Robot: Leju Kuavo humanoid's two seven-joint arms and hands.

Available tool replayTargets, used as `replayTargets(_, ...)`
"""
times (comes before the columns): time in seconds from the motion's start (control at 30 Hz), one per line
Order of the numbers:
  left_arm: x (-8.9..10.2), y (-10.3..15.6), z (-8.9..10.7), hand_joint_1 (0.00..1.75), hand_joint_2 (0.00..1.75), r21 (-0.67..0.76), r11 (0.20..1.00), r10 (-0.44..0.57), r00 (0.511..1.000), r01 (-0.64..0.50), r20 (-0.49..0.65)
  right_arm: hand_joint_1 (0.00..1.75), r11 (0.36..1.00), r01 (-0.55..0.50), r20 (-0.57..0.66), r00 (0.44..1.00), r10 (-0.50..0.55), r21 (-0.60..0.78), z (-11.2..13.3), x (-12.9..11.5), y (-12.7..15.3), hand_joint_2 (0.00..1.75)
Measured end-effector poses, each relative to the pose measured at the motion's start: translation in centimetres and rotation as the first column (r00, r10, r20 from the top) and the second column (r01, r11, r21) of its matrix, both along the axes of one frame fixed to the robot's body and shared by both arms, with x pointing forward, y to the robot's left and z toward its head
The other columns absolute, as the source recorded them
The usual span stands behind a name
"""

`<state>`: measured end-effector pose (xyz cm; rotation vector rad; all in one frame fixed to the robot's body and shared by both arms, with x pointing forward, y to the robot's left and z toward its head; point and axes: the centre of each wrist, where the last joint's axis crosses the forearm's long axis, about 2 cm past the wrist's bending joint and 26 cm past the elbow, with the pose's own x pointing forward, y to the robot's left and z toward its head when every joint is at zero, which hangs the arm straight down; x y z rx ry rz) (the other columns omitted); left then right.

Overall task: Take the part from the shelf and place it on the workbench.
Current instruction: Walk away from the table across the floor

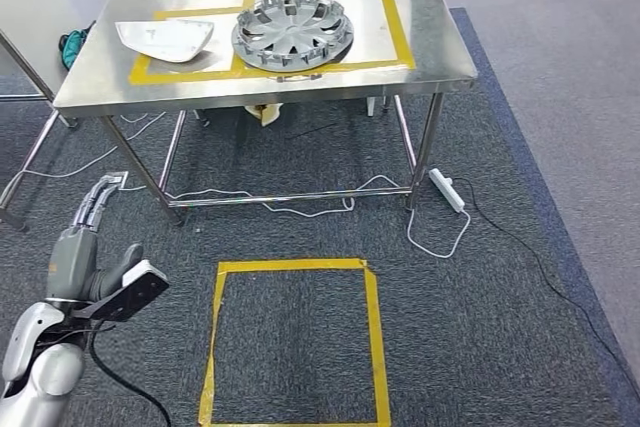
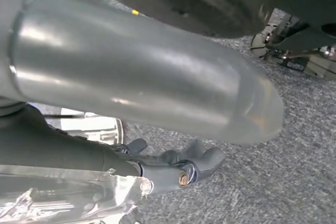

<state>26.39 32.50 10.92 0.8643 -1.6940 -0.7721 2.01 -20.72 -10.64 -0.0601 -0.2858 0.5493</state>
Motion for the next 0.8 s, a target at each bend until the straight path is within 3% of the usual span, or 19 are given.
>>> replayTargets(0.8, -2.5, 2.1, -1.6, 0.0, 0.0, -0.021, 0.997, 0.075, 0.996, -0.076, -0.045, 0.0, 1.0, 0.02, -0.008, 1.0, -0.02, -0.003, -0.1, -0.6, -0.2, 0.0)
